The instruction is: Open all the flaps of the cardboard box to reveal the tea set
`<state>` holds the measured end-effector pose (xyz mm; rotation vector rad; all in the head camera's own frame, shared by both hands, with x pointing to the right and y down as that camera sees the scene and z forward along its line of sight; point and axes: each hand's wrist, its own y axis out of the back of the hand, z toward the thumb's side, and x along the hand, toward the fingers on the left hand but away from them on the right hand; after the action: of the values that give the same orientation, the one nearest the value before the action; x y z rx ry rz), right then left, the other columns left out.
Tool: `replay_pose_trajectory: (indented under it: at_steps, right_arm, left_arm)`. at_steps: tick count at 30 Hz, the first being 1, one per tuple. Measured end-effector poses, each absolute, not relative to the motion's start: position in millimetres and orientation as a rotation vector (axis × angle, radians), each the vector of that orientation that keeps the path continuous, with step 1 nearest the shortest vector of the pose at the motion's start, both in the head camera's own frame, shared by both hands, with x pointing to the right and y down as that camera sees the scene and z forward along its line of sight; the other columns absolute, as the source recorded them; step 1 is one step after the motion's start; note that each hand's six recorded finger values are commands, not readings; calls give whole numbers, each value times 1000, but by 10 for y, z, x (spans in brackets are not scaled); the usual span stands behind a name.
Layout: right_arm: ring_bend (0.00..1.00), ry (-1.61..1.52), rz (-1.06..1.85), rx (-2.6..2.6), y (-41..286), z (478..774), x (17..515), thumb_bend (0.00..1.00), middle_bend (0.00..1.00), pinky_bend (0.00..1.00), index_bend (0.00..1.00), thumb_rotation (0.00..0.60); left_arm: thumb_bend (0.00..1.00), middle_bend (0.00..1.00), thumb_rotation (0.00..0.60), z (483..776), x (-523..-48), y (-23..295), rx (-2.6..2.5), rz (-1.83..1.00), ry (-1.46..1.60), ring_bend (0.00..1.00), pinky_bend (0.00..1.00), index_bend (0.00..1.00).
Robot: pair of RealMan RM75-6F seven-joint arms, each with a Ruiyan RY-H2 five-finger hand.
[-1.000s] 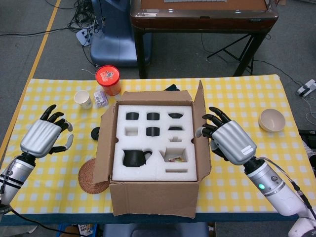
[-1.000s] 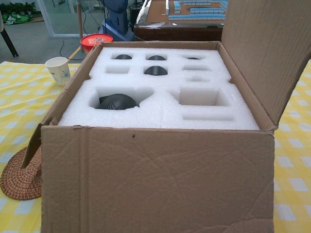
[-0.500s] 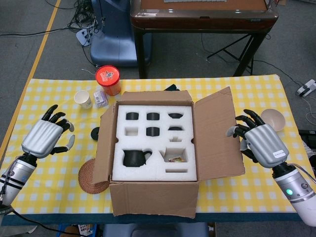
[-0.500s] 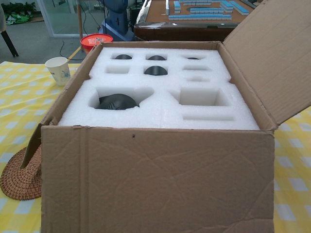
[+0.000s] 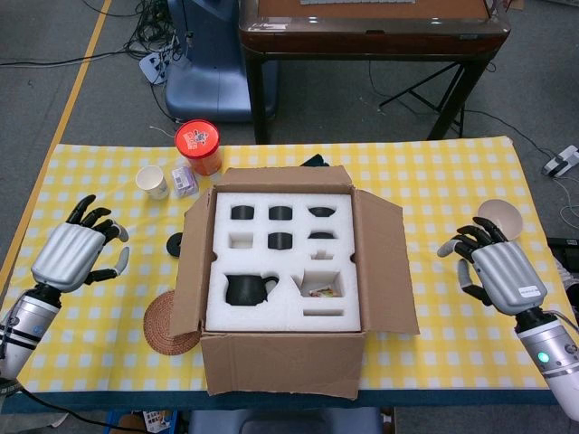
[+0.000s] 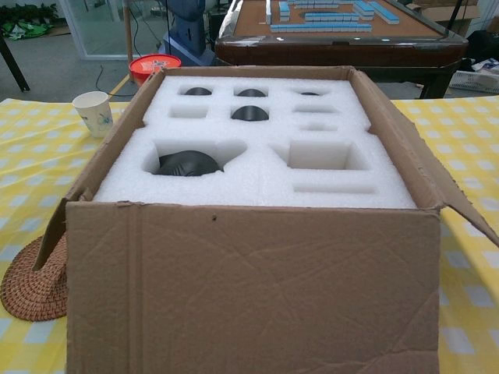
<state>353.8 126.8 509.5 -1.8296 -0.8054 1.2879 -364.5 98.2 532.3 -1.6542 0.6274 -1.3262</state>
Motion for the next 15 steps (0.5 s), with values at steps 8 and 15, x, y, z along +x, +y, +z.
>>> replay_pose_trajectory:
  at_steps: [8,15]
  right_arm:
    - [155,-852,1347,-1803,1508,5186,3764,483,171,162,68,600]
    - [154,-920,1382,-1752,1764,5241,4025,482,165,162,68,600]
  left_arm:
    - [394,325,285,5368,-3963,1081,-1664,-1376,777,145,0,277]
    - [394,286,391,5405,-4355,1374,-1607,-1484,884,131,0,269]
